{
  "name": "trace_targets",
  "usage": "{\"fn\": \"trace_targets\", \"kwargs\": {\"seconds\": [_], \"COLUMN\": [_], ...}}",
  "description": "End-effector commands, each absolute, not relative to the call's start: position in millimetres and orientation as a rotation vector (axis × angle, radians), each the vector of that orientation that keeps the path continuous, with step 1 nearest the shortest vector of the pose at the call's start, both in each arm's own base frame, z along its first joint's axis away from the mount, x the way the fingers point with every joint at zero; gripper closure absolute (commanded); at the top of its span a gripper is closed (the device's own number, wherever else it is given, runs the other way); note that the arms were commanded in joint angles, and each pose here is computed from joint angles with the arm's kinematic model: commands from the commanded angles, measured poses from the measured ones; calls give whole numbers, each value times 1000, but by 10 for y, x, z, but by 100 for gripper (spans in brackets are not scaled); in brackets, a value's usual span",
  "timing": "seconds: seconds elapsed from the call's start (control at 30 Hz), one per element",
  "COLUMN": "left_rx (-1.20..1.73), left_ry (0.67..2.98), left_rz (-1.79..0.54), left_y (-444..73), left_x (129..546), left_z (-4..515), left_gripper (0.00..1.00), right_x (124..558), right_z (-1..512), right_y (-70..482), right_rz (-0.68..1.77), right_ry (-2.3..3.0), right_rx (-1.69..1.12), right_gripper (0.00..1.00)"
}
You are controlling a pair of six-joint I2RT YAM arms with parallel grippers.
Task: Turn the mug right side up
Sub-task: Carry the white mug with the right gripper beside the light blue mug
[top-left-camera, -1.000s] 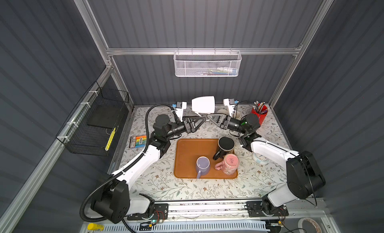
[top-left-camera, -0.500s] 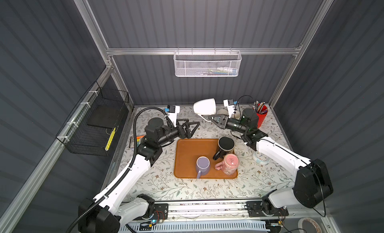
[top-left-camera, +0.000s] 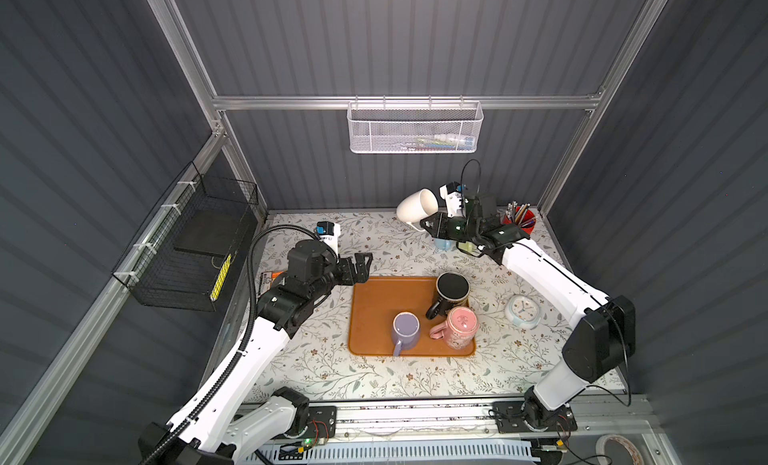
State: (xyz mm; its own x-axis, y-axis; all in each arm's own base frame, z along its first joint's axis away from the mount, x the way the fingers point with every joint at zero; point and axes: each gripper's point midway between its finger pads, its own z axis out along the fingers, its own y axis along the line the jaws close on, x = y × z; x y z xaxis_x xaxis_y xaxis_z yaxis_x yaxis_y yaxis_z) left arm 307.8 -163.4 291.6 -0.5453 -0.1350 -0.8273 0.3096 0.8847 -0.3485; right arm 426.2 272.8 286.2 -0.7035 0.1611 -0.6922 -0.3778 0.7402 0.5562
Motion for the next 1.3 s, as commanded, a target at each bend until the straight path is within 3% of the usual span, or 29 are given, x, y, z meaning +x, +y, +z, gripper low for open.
{"fn": "trace_targets", "kwargs": {"seconds": [0.0, 0.47, 1.27], "left_rx": [58, 6, 86], "left_ry": [2183, 2286, 2300], "left_rz": [-404, -296, -383], "left_y": [-1378, -1162, -1237], "left_x": [3063, 2883, 2672], "left_z": [2678, 2326, 2135], "left_gripper": [0, 0, 0], "right_x": [4350, 4898, 5354], "right_z": [2905, 2350, 1512], "right_y": [2667, 2775, 2803], "right_rz": [724, 220, 17], "right_ry": [2205, 2387, 2456], "right_rx": [-179, -129, 33], "right_gripper": [100, 100, 100]}}
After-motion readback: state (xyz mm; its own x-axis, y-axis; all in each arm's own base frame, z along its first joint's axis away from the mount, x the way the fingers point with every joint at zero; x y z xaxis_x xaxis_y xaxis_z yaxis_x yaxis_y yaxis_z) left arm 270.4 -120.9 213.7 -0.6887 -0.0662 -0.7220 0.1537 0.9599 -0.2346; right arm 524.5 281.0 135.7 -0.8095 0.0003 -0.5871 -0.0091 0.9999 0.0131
